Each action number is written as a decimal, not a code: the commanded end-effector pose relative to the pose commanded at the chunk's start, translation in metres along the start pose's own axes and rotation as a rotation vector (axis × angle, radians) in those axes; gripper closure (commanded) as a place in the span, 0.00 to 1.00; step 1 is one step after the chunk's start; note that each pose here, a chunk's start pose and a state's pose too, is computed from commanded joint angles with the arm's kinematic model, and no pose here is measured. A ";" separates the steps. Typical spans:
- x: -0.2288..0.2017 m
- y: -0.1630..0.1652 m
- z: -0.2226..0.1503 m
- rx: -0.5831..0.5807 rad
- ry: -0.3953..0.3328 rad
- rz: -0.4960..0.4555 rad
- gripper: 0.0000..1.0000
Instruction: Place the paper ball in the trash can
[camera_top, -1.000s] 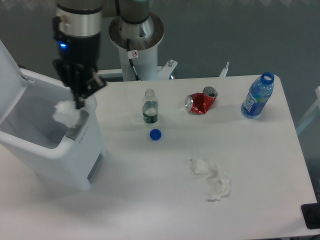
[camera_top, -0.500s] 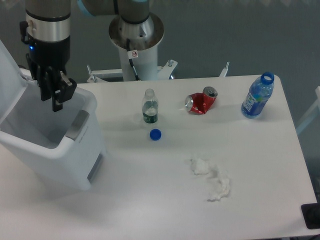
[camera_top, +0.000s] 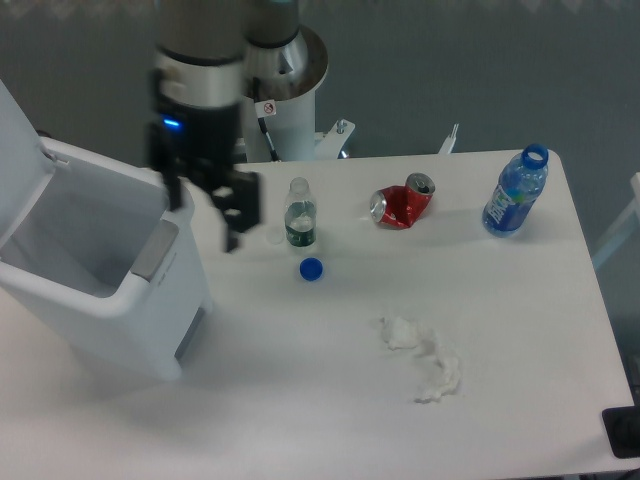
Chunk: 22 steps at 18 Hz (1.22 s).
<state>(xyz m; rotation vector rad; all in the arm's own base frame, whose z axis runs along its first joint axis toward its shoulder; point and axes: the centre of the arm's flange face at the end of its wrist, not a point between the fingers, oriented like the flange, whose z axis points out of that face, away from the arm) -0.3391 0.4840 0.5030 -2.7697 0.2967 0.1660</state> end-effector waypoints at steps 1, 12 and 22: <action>-0.009 0.008 0.004 -0.008 0.001 -0.010 0.00; -0.111 0.138 0.092 -0.283 0.100 0.098 0.00; -0.142 0.187 0.143 -0.292 0.147 0.097 0.00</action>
